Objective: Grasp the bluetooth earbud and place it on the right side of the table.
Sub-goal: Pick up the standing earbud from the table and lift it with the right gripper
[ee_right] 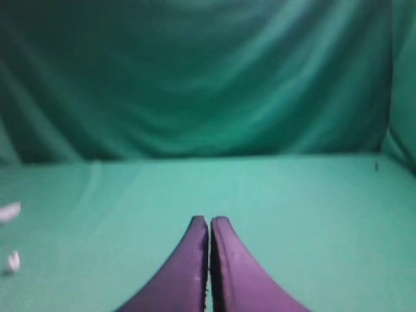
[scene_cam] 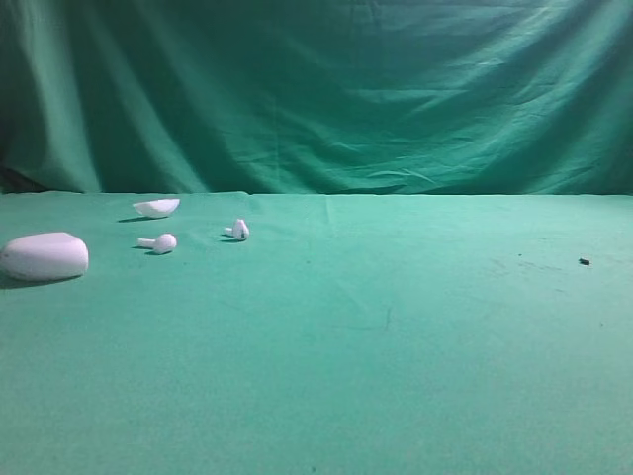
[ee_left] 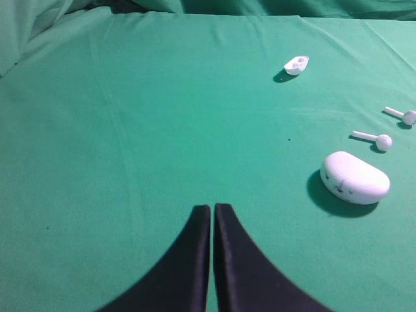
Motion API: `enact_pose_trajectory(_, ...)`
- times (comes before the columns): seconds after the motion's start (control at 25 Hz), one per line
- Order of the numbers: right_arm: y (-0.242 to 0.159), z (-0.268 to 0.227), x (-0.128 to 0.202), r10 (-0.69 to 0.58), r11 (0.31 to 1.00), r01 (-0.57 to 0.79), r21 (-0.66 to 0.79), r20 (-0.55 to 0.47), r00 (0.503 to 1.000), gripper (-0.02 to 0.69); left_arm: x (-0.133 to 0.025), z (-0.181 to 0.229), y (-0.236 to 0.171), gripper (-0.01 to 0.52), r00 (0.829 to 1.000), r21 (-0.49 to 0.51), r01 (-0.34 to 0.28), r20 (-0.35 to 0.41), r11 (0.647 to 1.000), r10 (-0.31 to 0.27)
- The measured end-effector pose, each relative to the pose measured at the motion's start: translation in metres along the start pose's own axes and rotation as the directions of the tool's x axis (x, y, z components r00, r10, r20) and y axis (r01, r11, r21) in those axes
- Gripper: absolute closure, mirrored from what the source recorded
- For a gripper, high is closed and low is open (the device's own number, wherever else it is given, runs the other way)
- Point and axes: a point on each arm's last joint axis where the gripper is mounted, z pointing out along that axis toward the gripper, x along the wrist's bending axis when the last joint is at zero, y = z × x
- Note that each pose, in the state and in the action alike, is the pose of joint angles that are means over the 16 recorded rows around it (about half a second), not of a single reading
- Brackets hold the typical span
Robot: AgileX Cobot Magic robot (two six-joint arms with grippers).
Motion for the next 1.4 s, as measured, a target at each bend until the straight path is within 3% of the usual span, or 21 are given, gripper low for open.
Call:
enact_pose_trajectory(0.28,0.042,0.01,0.0,0.063,0.998,-0.063,-0.019,-0.006,0.998,0.665,0.0,0.0,0.0,0.514,1.0,0.0,0.0,0.0,1.0,0.0)
enact_pose_trajectory(0.6,0.085,0.059,0.004,0.039,0.944,-0.026,0.329,-0.033,0.999,0.665,0.0,0.0,0.0,0.514,1.0,0.0,0.0,0.0,1.0,0.0)
enact_pose_trajectory(0.8,0.106,0.11,0.019,-0.023,0.824,0.106,0.556,-0.155,0.988,0.665,0.0,0.0,0.0,0.514,1.0,0.0,0.0,0.0,1.0,0.0)
enact_pose_trajectory(0.96,0.118,0.159,0.044,-0.07,0.705,0.265,0.657,-0.307,0.949,0.665,0.0,0.0,0.0,0.514,1.0,0.0,0.0,0.0,1.0,0.0)
enact_pose_trajectory(1.16,0.123,0.224,0.097,-0.093,0.552,0.46,0.695,-0.497,0.863,0.665,0.0,0.0,0.0,0.514,1.0,0.0,0.0,0.0,1.0,0.0)
enact_pose_trajectory(1.4,0.106,0.289,0.174,-0.089,0.418,0.609,0.674,-0.637,0.765,0.658,0.0,0.0,0.0,0.514,1.0,0.0,0.0,0.0,1.0,0.0)
